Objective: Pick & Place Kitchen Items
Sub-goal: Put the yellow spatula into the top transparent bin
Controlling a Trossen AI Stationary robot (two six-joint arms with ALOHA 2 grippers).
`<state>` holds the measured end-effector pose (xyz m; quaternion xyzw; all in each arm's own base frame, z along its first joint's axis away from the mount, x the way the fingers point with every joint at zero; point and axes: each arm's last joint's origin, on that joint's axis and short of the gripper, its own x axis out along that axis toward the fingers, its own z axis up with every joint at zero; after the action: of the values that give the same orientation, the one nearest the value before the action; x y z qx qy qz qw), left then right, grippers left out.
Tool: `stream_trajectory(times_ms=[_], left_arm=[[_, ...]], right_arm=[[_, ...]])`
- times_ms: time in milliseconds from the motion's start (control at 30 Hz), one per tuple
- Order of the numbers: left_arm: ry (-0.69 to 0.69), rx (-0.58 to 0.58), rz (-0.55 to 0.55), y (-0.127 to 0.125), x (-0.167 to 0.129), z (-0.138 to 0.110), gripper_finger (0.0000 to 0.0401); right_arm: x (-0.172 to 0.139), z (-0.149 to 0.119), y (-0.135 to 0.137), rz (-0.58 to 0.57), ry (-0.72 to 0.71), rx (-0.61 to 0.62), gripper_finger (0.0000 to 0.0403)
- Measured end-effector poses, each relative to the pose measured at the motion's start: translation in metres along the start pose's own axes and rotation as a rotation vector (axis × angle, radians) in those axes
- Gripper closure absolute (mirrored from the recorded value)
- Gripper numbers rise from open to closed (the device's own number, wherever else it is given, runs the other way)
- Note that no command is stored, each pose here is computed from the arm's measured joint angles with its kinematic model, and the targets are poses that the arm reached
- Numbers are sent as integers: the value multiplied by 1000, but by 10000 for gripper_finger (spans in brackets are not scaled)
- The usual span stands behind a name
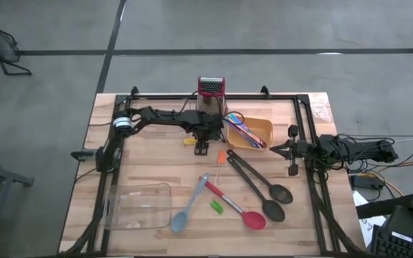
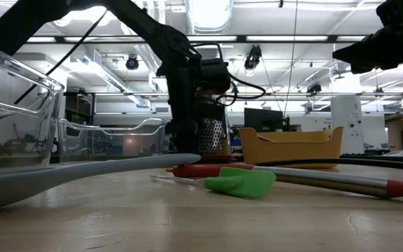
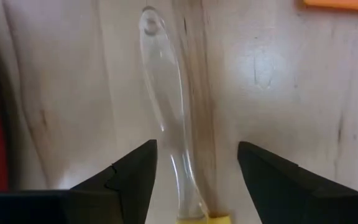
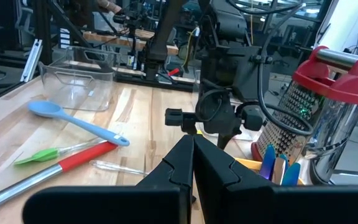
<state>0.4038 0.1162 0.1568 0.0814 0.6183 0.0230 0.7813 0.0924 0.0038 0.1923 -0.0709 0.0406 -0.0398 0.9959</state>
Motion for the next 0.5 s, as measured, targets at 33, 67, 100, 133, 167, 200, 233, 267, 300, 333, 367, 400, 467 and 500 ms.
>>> stream_trajectory(times_ms=[33,67,100,133,167,200,233,267,300,333,367,400,467,500], left_arm=[[-1,-4,-4,0,0,0,170],[-2,-6,-9,0,0,0,175],[-5,-7,-17,0,0,0,182],[-7,-10,-26,-1,0,0,191],[-10,-14,-36,-1,0,0,203],[-11,-17,-45,-1,1,0,217],[-14,-21,-57,-2,1,-1,231],[-19,-23,-75,-2,1,-1,247],[-24,-24,-94,-3,1,-1,264],[-29,-26,-109,-3,2,-1,281],[-32,-27,-118,-2,2,-1,299],[-34,-28,-124,-2,2,-1,316],[-37,-28,-130,-2,2,-1,351],[-37,-28,-131,-2,2,-1,366]], right_arm=[[0,0,0,0,0,0,394],[0,0,0,0,1,0,394],[0,0,0,0,1,0,394],[0,0,0,0,1,0,394],[0,0,0,0,1,0,394],[0,0,0,0,0,0,394],[0,0,0,0,0,0,394],[0,0,0,0,1,0,394],[0,0,0,0,1,0,394],[0,0,0,0,0,0,394],[0,0,0,0,0,0,394],[0,0,0,0,1,0,394],[0,0,0,0,1,0,394],[0,0,0,0,1,0,394]])
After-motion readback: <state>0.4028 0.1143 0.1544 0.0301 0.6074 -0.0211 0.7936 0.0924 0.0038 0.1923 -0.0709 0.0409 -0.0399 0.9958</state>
